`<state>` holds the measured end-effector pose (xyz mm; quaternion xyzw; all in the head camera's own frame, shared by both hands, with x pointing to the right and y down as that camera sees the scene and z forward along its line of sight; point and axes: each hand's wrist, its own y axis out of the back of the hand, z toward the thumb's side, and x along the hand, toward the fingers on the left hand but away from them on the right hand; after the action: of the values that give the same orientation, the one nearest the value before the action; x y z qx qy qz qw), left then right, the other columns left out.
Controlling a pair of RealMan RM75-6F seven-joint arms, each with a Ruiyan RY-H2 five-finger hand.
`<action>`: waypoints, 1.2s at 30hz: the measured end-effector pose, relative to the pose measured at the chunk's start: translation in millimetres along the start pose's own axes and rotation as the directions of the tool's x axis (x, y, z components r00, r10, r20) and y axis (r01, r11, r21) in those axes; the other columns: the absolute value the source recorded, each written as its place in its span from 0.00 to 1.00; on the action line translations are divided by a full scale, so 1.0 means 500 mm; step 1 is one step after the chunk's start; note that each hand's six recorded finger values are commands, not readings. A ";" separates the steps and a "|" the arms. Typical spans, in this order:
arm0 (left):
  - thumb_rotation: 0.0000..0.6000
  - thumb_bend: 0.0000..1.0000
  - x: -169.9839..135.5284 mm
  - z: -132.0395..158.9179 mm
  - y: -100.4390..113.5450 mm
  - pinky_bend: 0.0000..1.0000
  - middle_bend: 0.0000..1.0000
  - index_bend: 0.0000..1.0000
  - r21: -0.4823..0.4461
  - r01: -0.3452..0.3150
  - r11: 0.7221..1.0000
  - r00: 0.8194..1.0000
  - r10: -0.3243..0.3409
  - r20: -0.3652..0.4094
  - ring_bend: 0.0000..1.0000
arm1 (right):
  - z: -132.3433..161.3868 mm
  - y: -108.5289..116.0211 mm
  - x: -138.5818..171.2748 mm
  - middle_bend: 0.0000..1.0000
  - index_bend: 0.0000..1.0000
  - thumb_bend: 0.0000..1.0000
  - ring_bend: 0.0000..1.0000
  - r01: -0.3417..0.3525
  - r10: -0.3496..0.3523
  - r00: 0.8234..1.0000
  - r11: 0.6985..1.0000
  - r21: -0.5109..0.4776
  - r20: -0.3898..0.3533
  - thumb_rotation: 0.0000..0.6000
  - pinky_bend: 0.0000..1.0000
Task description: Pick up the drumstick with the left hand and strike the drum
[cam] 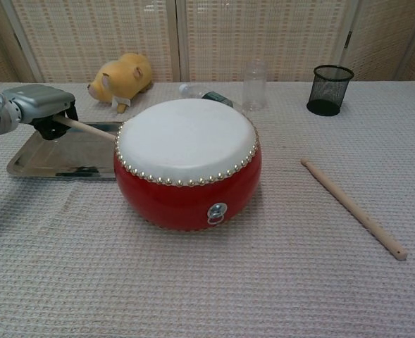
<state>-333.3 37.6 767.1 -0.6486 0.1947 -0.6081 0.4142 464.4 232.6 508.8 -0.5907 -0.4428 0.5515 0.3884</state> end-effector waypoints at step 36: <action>1.00 0.31 -0.109 -0.054 0.089 0.08 0.04 0.06 -0.303 -0.124 0.945 0.992 0.111 -0.058 0.00 | -0.015 0.011 -0.007 0.14 0.02 0.20 0.00 -0.013 0.013 1.000 0.999 -0.052 0.006 1.00 0.07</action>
<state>-357.7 45.0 696.5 -0.6799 0.3331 -0.5577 0.3401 472.2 228.0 505.4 -0.6019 -0.4543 0.5441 0.3678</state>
